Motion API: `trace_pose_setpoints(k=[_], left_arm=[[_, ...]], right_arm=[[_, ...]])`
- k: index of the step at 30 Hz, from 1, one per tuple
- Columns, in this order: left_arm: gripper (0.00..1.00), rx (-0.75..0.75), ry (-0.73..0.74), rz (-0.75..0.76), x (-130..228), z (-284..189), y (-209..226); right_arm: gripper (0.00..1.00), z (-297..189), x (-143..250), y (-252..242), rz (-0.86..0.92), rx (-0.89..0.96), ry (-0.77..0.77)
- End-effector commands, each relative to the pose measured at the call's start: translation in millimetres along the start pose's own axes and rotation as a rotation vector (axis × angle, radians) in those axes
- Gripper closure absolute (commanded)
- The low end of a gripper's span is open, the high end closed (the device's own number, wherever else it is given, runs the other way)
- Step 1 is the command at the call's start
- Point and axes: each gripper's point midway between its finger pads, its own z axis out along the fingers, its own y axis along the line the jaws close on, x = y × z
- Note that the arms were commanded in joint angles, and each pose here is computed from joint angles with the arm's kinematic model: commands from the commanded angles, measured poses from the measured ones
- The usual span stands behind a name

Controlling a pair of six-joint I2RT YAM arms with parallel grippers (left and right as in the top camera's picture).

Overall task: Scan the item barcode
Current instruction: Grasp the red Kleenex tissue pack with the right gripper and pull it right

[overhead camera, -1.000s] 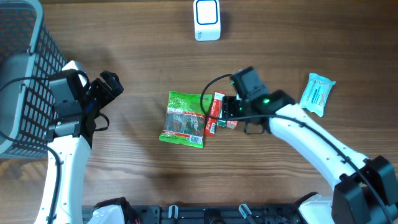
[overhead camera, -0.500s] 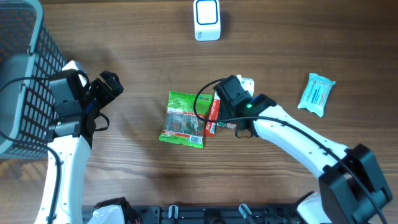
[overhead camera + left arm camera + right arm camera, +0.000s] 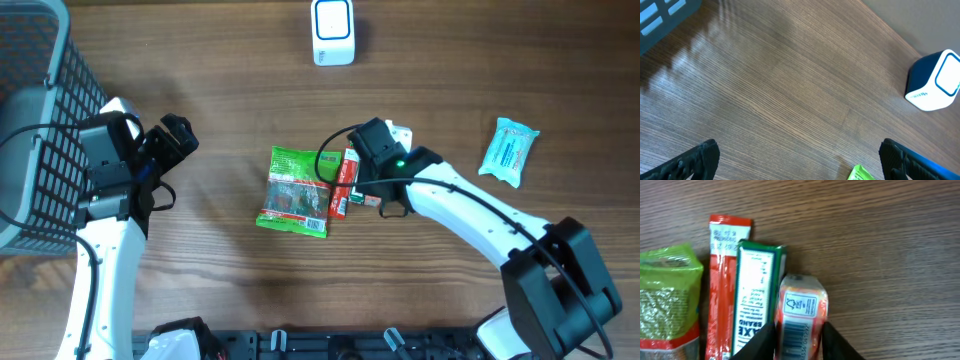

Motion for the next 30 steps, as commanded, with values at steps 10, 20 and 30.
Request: trace_pose_setpoints(k=[10, 20, 30], left_arm=[[0.0, -0.012, -0.012, 0.014, -4.3, 0.1, 1.8], [0.0, -0.012, -0.012, 0.014, -4.4, 0.1, 1.8], [0.0, -0.012, -0.012, 0.014, -4.3, 0.1, 1.8]], right_arm=[[0.81, -30.1, -27.3, -21.6, -0.062, -0.02, -0.071], [0.8, -37.2, -47.0, -90.0, -0.152, 0.25, -0.122], [0.78, 4.8, -40.3, -97.0, -0.136, 0.337, -0.07]])
